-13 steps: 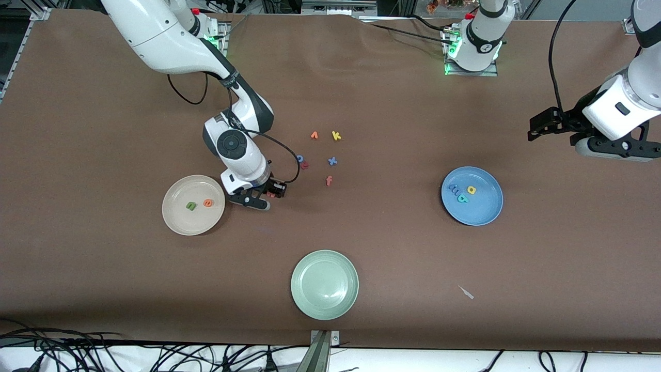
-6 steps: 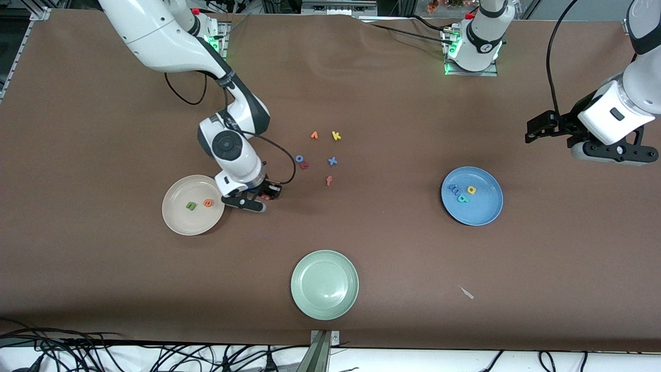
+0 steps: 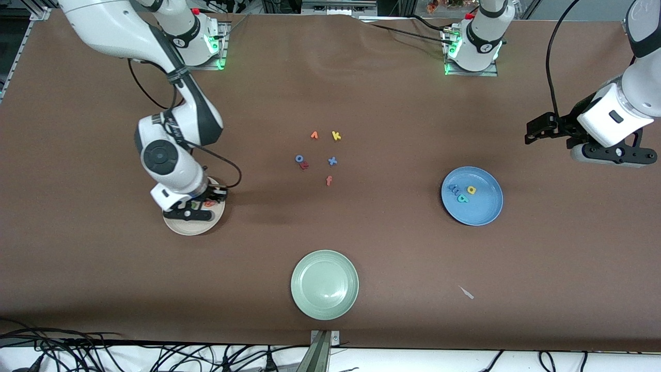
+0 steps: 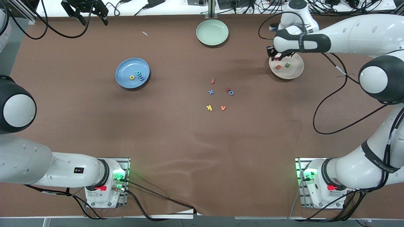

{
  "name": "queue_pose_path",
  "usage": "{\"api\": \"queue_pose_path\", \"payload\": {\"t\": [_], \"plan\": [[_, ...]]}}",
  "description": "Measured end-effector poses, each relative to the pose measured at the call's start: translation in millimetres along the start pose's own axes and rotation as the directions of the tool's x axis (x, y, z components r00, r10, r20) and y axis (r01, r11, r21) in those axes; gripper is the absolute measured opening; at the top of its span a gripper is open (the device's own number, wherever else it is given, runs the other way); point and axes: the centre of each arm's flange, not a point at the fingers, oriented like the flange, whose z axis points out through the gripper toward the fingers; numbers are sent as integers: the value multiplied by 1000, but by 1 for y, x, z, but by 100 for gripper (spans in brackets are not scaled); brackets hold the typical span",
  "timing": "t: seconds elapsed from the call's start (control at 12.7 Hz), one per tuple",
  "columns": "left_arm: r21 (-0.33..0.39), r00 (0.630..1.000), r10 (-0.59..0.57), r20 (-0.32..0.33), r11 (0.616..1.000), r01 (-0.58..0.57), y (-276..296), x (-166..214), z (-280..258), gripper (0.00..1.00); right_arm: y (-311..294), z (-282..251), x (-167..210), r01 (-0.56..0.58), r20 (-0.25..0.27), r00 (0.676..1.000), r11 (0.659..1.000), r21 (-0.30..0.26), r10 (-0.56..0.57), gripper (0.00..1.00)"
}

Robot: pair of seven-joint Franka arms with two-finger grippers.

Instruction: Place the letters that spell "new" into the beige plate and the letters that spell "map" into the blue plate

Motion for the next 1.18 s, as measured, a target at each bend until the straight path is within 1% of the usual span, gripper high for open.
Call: {"api": "queue_pose_path", "payload": {"t": [0.24, 0.31, 0.71, 0.79, 0.86, 0.94, 1.02, 1.18], "plan": [[0, 1000, -4, 1, 1000, 4, -2, 0, 0, 100, 32, 19, -12, 7, 48, 999, 1000, -13, -6, 41], [0, 1000, -5, 2, 1000, 5, -2, 1, 1, 100, 33, 26, -21, 10, 50, 999, 1000, -10, -9, 41], [0, 1000, -8, 4, 1000, 8, -3, 1, 2, 100, 39, 60, -58, 14, 17, 1000, 1000, 14, -14, 41], [0, 1000, -8, 4, 1000, 8, -3, 1, 2, 100, 41, 60, -59, 11, 14, 1000, 1000, 15, -11, 45], [0, 1000, -8, 4, 1000, 8, -3, 1, 2, 100, 43, 58, -59, 8, 10, 1000, 1000, 15, -8, 53], [0, 1000, -8, 4, 1000, 8, -3, 2, 2, 100, 44, 54, -58, 6, 1, 1000, 1000, 15, -6, 53], [0, 1000, -8, 4, 1000, 9, -3, 2, 2, 100, 45, 47, -55, 5, -13, 1000, 1000, 17, -5, 61], [0, 1000, -9, 5, 1000, 9, -3, 2, 3, 100, 47, 26, -47, 1, -45, 999, 1000, 19, 0, 83]]}}
